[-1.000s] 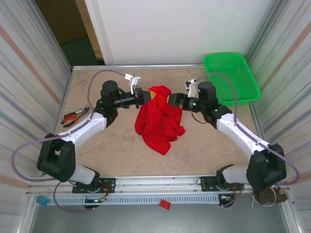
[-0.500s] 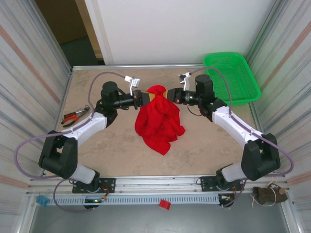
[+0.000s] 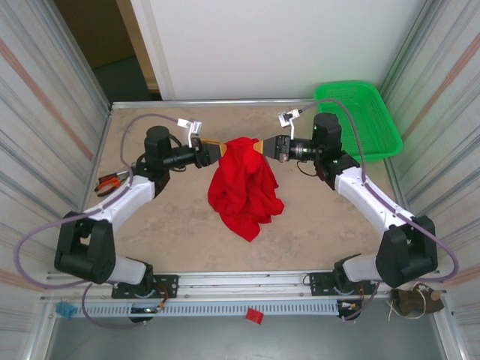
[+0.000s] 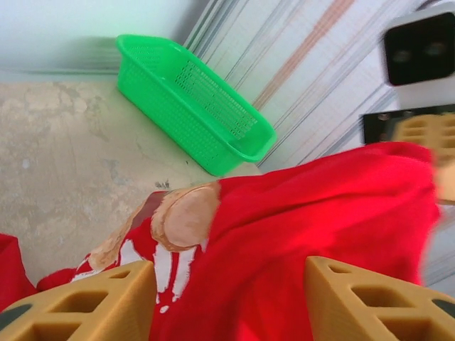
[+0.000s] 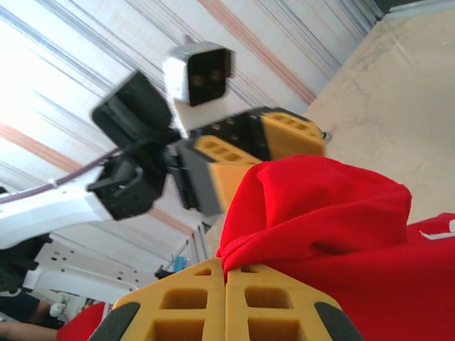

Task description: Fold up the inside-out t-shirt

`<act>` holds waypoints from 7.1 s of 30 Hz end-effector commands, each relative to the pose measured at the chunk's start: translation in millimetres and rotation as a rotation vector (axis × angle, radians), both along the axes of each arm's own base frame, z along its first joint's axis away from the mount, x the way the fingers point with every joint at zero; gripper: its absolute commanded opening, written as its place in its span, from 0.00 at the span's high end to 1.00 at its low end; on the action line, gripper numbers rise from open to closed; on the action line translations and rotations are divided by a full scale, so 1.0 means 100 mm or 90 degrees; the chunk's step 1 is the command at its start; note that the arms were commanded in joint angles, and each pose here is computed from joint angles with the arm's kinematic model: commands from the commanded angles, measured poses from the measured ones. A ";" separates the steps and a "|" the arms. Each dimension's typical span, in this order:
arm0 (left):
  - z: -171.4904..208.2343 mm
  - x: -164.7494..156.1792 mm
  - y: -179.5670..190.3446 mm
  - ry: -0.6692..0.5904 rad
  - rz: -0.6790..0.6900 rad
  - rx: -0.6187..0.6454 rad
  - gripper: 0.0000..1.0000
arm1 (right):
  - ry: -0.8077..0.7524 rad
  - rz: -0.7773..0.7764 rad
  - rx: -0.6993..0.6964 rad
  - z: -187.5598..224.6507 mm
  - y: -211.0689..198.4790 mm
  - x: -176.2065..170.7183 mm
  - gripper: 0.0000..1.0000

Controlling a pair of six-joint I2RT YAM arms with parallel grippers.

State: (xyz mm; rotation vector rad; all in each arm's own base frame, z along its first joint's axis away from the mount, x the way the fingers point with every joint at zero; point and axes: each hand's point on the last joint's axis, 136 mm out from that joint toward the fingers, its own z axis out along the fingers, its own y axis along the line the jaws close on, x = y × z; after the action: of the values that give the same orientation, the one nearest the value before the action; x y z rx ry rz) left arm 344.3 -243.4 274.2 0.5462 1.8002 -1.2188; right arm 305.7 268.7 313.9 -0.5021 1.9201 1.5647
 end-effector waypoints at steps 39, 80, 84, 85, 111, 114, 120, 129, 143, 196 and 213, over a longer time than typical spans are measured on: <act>0.41 -0.20 -0.58 -0.112 -0.186 0.086 1.00 | 0.014 -0.011 -0.050 -0.28 -0.20 0.10 1.00; 0.32 0.06 -0.61 0.039 -0.023 0.012 1.00 | -0.077 -0.191 -0.092 0.63 -0.20 -0.10 1.00; 0.30 0.31 -0.52 0.032 0.009 0.022 0.81 | -0.092 -0.197 -0.040 0.93 -0.26 -0.15 1.00; 0.32 0.34 -0.48 0.025 0.015 0.020 0.71 | -0.090 -0.210 -0.033 0.95 -0.30 -0.13 1.00; 0.17 -0.17 -1.02 -0.160 0.085 0.209 0.39 | -0.055 -0.259 -0.002 0.98 -0.44 0.00 1.00; 0.13 -0.05 -1.02 -0.164 0.101 0.222 0.58 | -0.053 -0.271 -0.009 0.93 -0.47 0.03 1.00; 0.59 -0.37 -0.95 -0.126 -0.150 0.027 1.00 | 0.004 -0.379 -0.059 0.47 -0.83 0.56 1.00; 0.90 -0.53 -0.70 -0.086 -0.262 -0.087 1.00 | 0.054 -0.356 -0.098 -0.01 -0.82 0.60 0.32; 0.93 -0.49 -0.69 -0.075 -0.276 -0.079 1.00 | -0.030 -0.247 -0.103 0.23 -0.24 -0.09 0.40; 0.62 -0.32 -1.02 -0.170 -0.081 0.089 0.43 | -0.043 -0.201 0.010 0.88 -0.35 -0.05 1.00; 1.04 -0.36 -0.80 -0.070 -0.250 -0.082 1.00 | 0.098 -0.361 -0.120 -0.24 -0.91 0.61 0.42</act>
State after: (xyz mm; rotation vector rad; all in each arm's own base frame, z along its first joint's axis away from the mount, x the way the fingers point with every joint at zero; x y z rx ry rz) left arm 324.0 -332.9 336.7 0.8608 1.6875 -1.3160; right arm 355.4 189.2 335.0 0.0170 1.9698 1.1880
